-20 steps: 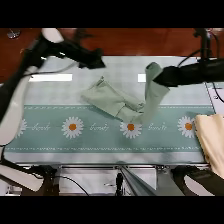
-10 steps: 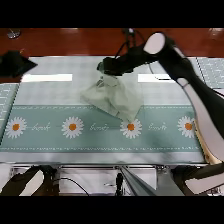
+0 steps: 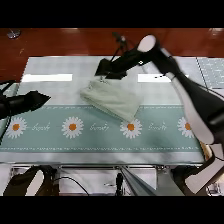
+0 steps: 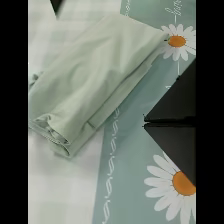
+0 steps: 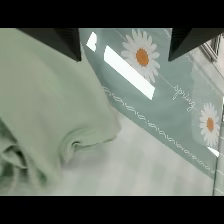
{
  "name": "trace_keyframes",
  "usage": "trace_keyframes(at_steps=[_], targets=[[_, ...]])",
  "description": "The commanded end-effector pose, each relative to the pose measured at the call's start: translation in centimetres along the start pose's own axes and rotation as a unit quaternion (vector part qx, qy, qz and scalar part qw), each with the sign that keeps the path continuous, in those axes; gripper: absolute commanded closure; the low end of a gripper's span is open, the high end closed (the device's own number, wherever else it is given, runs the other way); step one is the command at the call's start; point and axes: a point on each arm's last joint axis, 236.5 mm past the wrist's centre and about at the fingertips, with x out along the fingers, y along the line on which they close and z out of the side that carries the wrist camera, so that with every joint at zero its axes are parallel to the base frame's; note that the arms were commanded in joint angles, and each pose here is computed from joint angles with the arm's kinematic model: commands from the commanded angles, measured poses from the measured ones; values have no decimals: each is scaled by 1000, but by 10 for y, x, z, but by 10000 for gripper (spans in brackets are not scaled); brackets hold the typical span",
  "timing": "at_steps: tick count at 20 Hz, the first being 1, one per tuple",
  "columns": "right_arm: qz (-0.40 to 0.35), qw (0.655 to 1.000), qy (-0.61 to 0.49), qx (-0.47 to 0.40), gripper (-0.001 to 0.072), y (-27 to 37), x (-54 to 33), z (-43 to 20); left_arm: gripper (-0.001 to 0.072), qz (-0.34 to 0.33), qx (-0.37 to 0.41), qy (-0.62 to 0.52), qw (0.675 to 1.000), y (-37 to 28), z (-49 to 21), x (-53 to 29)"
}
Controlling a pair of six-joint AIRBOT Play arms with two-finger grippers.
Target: Fold the shirts.
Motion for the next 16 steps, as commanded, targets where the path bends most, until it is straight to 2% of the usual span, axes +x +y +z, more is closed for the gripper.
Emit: trace_keyframes(at_steps=[1,3,5,8,9,11,16], targets=[[-107,994,11,-18,81,-43,-132,-20,670,2,-8,9,1000,5,-8,5],[-263,965,-21,-6,81,-94,-215,-50,670,2,-8,10,1000,5,-9,5],[-329,937,-102,51,81,-134,-252,-87,670,2,-9,11,1000,6,-9,6],[-270,910,-240,205,83,-184,-207,-149,670,4,-13,19,1000,10,-16,10],[-213,899,-264,278,91,-194,-174,-170,670,5,-17,24,1000,12,-20,12],[-118,892,-253,356,91,-196,-111,-200,670,7,-25,36,999,18,-31,17],[-52,933,-87,345,91,-180,-21,-220,670,6,-39,49,998,22,-43,23]])
